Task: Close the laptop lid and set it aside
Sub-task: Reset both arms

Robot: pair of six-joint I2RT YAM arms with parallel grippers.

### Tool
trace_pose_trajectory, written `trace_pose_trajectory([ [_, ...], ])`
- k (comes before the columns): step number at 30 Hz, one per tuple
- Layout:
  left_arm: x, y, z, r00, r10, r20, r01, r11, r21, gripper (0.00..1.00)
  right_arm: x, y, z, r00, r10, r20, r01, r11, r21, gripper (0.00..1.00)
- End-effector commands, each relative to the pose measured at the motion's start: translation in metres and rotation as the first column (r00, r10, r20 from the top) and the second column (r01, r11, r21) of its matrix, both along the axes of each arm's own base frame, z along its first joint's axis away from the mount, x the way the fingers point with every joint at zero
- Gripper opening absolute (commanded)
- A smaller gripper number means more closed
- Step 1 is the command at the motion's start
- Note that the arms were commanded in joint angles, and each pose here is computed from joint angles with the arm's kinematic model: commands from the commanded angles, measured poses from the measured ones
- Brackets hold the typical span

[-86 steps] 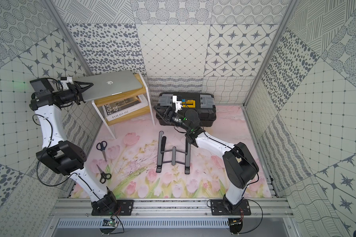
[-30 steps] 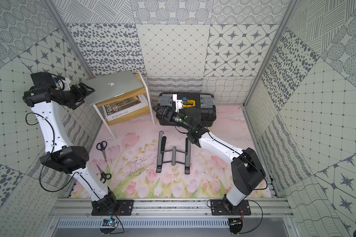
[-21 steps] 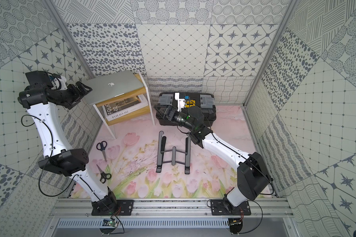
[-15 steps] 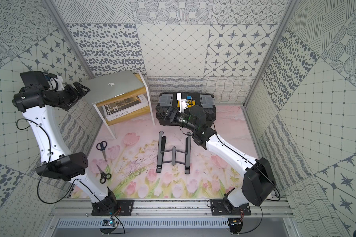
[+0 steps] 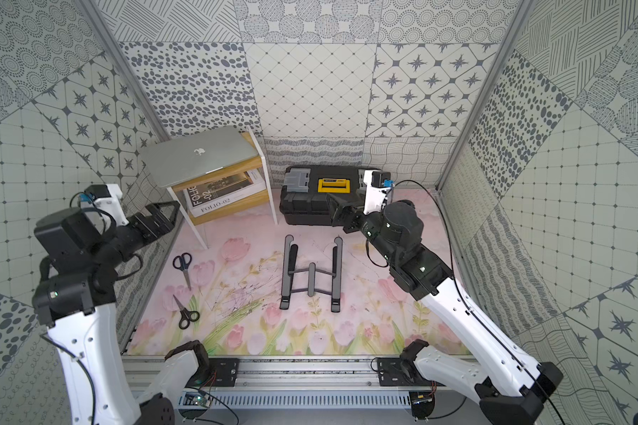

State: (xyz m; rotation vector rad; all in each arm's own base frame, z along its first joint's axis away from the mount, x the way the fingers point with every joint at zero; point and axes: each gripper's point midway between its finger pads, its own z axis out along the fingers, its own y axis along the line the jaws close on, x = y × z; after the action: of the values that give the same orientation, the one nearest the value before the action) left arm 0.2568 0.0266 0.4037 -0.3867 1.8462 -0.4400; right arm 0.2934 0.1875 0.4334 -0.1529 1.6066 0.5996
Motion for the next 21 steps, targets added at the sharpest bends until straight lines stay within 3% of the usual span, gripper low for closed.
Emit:
trace_pose_trajectory([
  [1, -0.008, -0.017, -0.014, 0.964, -0.089, 0.251, 0.058, 0.99, 0.125, 0.99, 0.005, -0.046, -0.042, 0.974, -0.221, 0.039, 0.224, 0.942, -0.248, 0.97],
  [5, 0.003, -0.01, -0.068, 0.983, -0.065, 0.171, 0.05, 0.995, 0.092, 0.99, 0.0, -0.081, -0.08, 0.93, -0.364, 0.054, 0.362, 0.881, -0.303, 0.97],
  [8, 0.008, 0.007, -0.096, 0.991, 0.045, 0.128, -0.048, 0.999, 0.024, 0.99, -0.001, -0.099, -0.112, 0.896, -0.434, 0.091, 0.439, 0.842, -0.312, 0.97],
  [14, 0.016, 0.044, -0.149, 0.969, 0.242, -0.051, -0.243, 0.97, -0.019, 0.99, -0.009, -0.121, -0.163, 0.855, -0.501, 0.136, 0.517, 0.844, -0.14, 0.97],
  [16, 0.022, 0.058, -0.162, 0.947, 0.297, -0.123, -0.302, 0.953, -0.022, 0.99, -0.006, -0.128, -0.18, 0.841, -0.528, 0.115, 0.54, 0.828, -0.149, 0.97],
  [21, 0.056, 0.064, -0.174, 0.945, 0.253, -0.206, -0.268, 0.963, -0.044, 0.99, 0.012, -0.139, -0.211, 0.813, -0.578, 0.07, 0.574, 0.776, -0.261, 0.97],
])
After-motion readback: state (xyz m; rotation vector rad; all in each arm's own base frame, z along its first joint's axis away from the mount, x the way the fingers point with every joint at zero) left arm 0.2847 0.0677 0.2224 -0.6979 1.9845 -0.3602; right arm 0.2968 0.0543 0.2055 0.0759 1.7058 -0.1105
